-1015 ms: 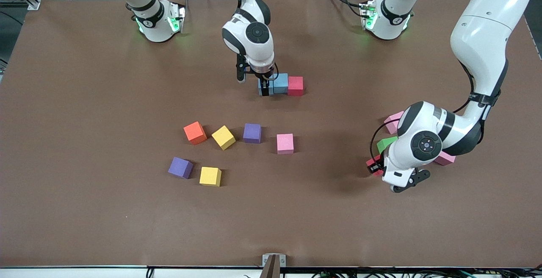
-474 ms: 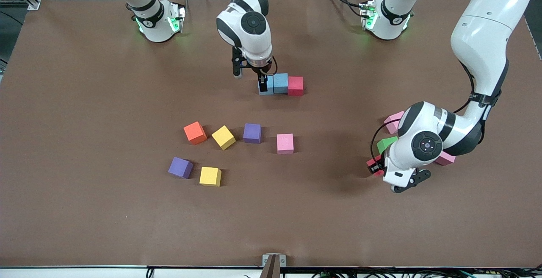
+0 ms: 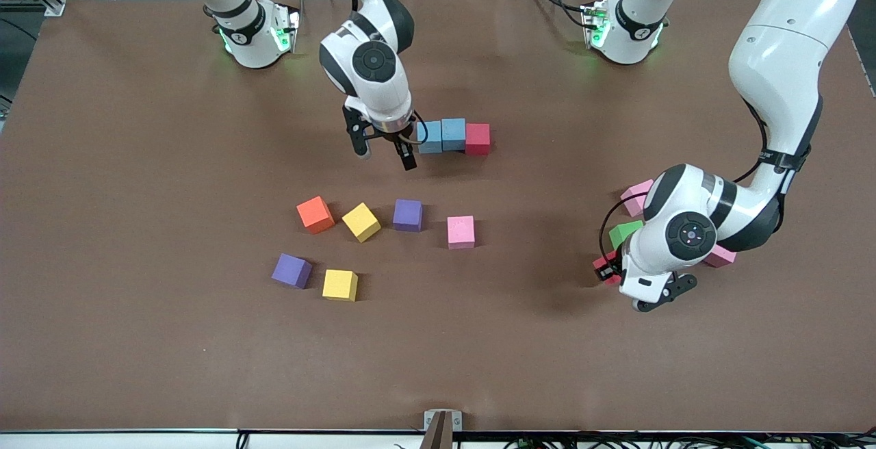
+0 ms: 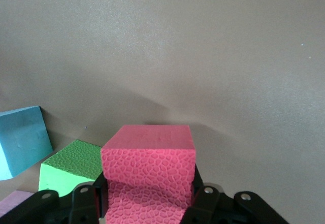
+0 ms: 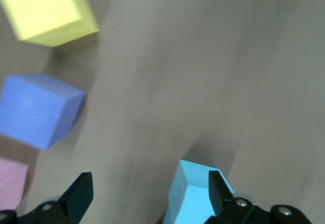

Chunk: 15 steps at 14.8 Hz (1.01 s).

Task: Arrange 11 blocks into digit 3
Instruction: 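Move the right gripper over the purple cube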

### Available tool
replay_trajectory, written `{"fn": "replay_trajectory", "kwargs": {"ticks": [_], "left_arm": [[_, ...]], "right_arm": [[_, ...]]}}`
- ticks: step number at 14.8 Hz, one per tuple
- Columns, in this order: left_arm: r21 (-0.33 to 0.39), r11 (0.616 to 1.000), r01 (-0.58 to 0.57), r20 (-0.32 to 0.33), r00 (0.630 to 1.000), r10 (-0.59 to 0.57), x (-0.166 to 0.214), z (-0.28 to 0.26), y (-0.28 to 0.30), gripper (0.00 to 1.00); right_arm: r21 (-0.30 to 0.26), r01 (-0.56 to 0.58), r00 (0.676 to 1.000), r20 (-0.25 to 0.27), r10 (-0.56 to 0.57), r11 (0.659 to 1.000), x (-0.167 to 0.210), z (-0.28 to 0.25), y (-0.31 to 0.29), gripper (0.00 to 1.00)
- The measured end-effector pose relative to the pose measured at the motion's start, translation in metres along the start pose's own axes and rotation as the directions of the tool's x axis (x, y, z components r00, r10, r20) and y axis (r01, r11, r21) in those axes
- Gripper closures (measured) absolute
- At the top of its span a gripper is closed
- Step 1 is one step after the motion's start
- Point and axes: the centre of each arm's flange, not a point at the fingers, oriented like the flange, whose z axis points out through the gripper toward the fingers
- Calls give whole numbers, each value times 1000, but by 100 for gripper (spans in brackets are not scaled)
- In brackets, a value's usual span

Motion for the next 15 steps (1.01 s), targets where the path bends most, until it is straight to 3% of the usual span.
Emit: {"fn": "replay_trajectory", "kwargs": {"ticks": [5,8,12,15], "left_arm": [[-5,1000,4,-6,1000,-4,3,-4,0,41],[-5,1000,4,-6,1000,-4,3,-4,0,41],[-5,1000,4,-6,1000,-4,3,-4,0,41],[-5,1000,4,-6,1000,-4,3,-4,0,41]], "right_arm": [[-1,289,956,-46,-289,957,16,14,-28,0],[7,374,926,-54,-373,927,30,19,-50,0],[31,519,854,-68,-516,854,40,9,-72,0],[32,554,831,-73,-551,832,38,15,-82,0]]}}
